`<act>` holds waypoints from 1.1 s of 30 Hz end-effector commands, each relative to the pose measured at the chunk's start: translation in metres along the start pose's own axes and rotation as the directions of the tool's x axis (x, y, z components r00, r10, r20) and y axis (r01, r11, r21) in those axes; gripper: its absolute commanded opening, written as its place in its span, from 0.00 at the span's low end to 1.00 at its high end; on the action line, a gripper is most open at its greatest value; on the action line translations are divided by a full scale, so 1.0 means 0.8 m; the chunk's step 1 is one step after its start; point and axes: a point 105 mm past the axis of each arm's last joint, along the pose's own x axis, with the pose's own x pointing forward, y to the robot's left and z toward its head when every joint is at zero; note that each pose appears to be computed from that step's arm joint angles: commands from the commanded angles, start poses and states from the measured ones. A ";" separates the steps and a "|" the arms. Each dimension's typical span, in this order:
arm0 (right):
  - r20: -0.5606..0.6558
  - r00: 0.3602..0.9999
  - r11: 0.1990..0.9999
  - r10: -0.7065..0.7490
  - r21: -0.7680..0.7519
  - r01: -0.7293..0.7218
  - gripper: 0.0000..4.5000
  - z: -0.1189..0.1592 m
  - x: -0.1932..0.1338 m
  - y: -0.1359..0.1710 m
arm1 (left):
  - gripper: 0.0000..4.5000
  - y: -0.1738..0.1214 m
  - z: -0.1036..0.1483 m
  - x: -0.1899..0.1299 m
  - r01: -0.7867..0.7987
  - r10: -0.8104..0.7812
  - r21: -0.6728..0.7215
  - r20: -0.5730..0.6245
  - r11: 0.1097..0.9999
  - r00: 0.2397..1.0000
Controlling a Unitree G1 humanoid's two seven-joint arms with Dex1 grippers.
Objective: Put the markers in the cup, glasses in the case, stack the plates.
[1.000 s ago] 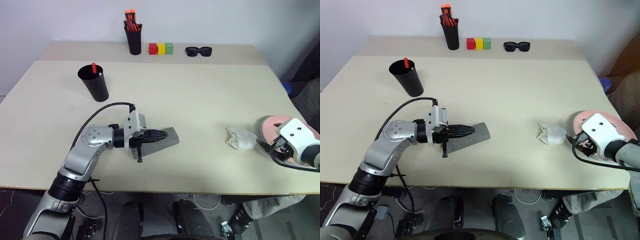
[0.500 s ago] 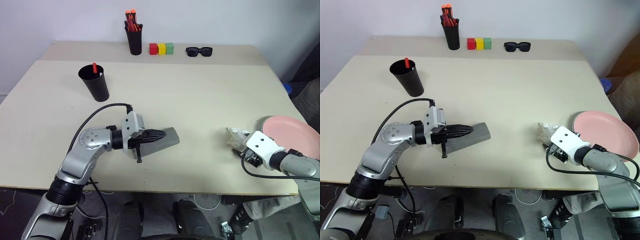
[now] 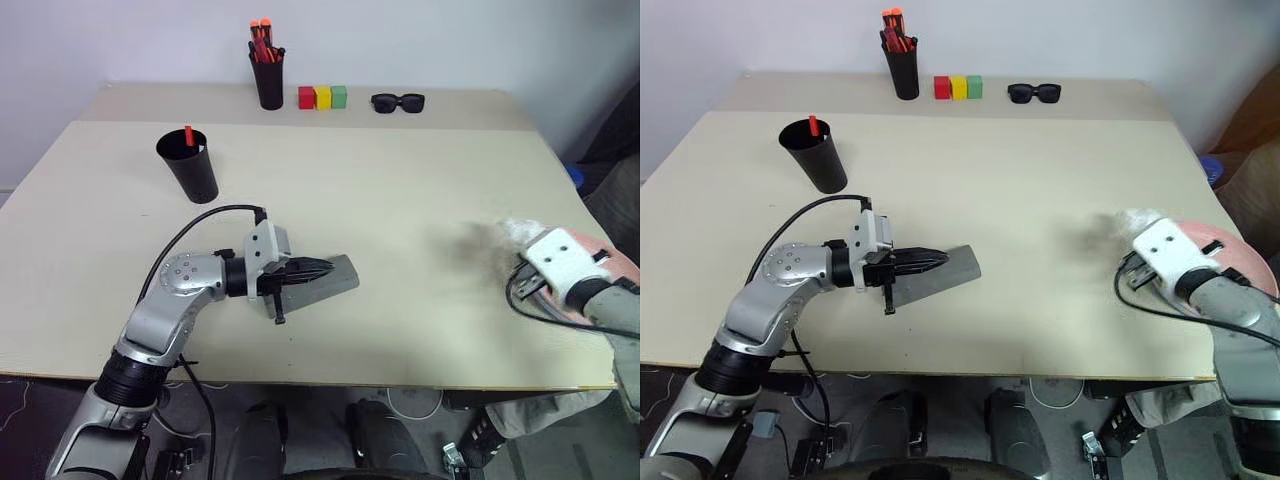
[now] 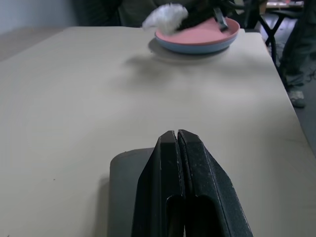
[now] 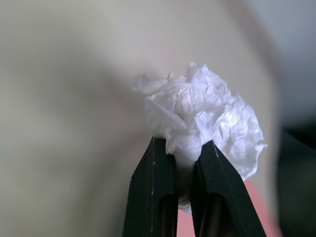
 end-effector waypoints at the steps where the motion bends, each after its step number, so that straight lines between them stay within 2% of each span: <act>1: -0.125 0.989 0.995 -0.083 -0.056 0.077 0.01 -0.036 -0.006 -0.027 | 0.00 0.005 0.017 0.009 0.003 -0.004 0.024 0.045 1.000 0.999; 4: -0.143 0.988 0.998 -0.062 -0.007 0.062 0.25 -0.045 -0.003 -0.023 | 0.00 0.010 0.019 0.012 -0.009 0.008 0.023 0.053 1.000 0.999; 9: -0.112 0.991 0.996 -0.067 -0.060 0.060 0.80 -0.034 0.008 -0.022 | 0.00 0.019 0.009 -0.003 -0.073 0.072 0.015 0.034 0.997 0.997; 11: -0.080 0.996 0.996 -0.050 -0.080 0.044 0.99 -0.025 0.013 -0.021 | 0.00 0.025 0.007 -0.009 -0.117 0.117 0.015 0.025 0.993 0.993; 13: 0.021 1.000 0.998 -0.015 -0.057 0.017 0.99 0.003 0.020 -0.015 | 0.00 0.040 0.001 -0.024 -0.221 0.221 0.001 0.013 0.975 0.975; 15: 0.150 0.988 0.999 0.042 0.028 -0.047 0.99 0.037 0.026 -0.002 | 0.00 0.059 -0.007 -0.045 -0.363 0.363 0.037 -0.008 0.931 0.932; 18: 0.323 0.937 0.980 0.136 0.093 -0.175 0.99 0.084 0.035 0.028 | 0.00 0.084 -0.025 -0.087 -0.570 0.575 0.087 -0.062 0.817 0.816; 22: 0.472 0.853 0.925 0.222 0.176 -0.338 0.99 0.121 0.046 0.059 | 0.00 0.089 -0.029 -0.144 -0.707 0.712 0.084 -0.079 0.702 0.698; 25: 0.535 0.790 0.876 0.301 0.173 -0.450 0.99 0.138 0.052 0.083 | 0.00 0.091 -0.037 -0.186 -0.796 0.802 0.097 -0.113 0.597 0.587; 29: 0.555 0.749 0.838 0.362 0.157 -0.522 0.99 0.145 0.061 0.099 | 0.00 0.085 -0.040 -0.208 -0.845 0.848 0.088 -0.120 0.527 0.516; 33: 0.558 0.721 0.809 0.411 0.140 -0.570 0.99 0.146 0.069 0.112 | 0.00 0.076 -0.041 -0.216 -0.867 0.869 0.088 -0.132 0.490 0.478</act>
